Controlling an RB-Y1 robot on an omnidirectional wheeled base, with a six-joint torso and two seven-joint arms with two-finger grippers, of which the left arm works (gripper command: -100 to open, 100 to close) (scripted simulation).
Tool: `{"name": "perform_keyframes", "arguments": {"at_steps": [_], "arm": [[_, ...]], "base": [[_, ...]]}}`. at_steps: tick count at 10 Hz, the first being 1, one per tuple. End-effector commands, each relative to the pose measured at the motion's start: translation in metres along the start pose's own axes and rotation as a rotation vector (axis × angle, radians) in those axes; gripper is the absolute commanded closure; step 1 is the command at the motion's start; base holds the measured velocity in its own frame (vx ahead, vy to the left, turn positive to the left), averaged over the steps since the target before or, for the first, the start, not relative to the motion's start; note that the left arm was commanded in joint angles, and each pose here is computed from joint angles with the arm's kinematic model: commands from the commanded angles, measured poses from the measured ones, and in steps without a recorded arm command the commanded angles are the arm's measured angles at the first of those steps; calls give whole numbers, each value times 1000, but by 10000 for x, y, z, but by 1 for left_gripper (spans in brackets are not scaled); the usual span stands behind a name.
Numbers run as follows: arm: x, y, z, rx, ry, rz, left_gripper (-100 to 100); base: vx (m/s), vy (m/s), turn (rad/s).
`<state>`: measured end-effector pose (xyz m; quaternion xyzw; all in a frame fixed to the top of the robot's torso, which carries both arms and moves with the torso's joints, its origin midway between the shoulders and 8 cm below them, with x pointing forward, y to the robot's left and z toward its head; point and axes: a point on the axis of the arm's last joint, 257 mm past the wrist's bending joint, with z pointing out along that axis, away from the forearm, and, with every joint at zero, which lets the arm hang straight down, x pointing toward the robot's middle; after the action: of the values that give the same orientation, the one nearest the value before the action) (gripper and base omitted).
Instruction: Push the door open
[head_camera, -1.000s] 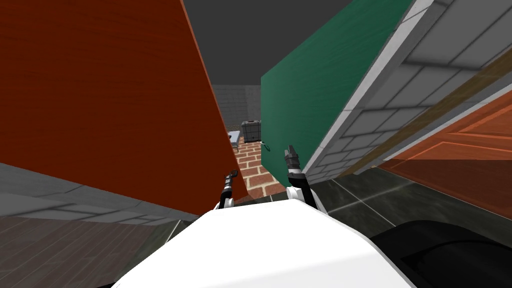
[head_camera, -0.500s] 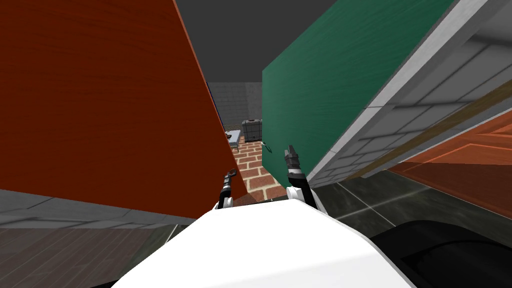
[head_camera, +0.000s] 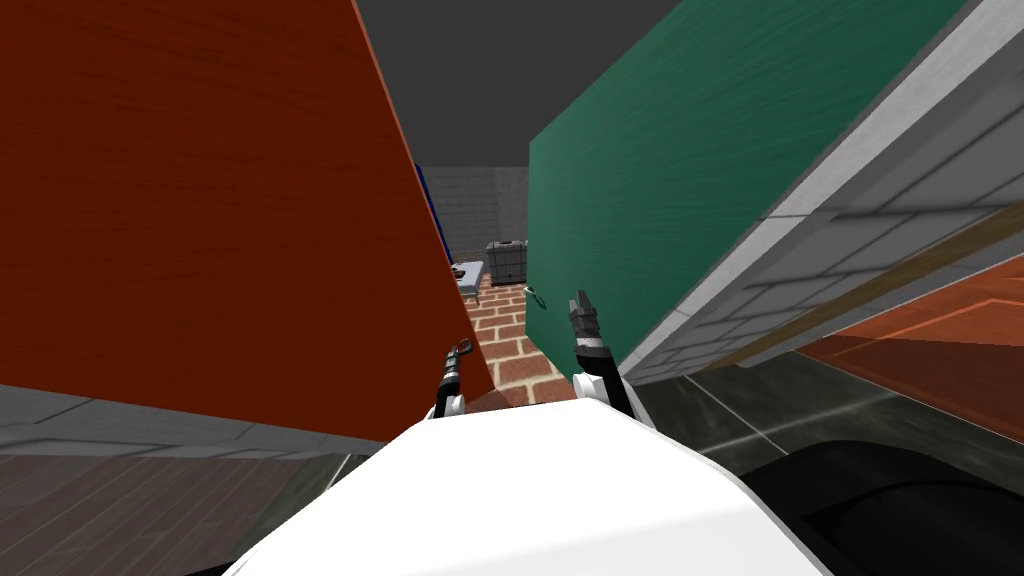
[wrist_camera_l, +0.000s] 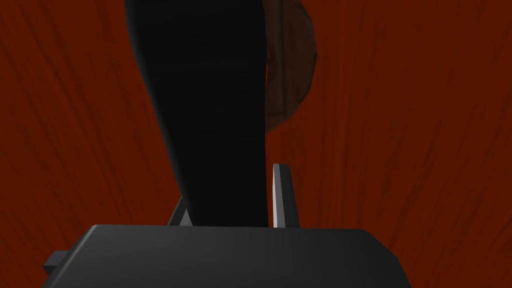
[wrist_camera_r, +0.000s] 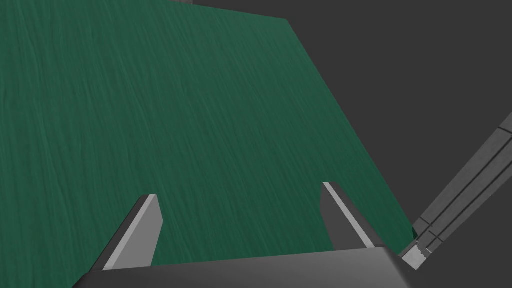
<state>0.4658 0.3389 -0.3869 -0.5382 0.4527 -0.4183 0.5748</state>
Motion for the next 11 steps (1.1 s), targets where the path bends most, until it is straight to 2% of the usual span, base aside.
{"name": "perform_keyframes", "arguments": {"at_steps": [1, 2, 4, 7, 8, 11], "arm": [[-227, -91, 51, 24, -41, 14, 100], [-226, -73, 43, 20, -41, 14, 100], [-324, -87, 48, 23, -77, 12, 100], [-324, -87, 48, 23, -77, 12, 100], [-374, -75, 37, 20, -105, 5, 100], [-399, -50, 12, 13, -136, -8, 100]], "base": [[210, -34, 90], [157, -26, 62], [180, -44, 81], [63, -4, 17], [111, -25, 95], [188, -55, 105]]}}
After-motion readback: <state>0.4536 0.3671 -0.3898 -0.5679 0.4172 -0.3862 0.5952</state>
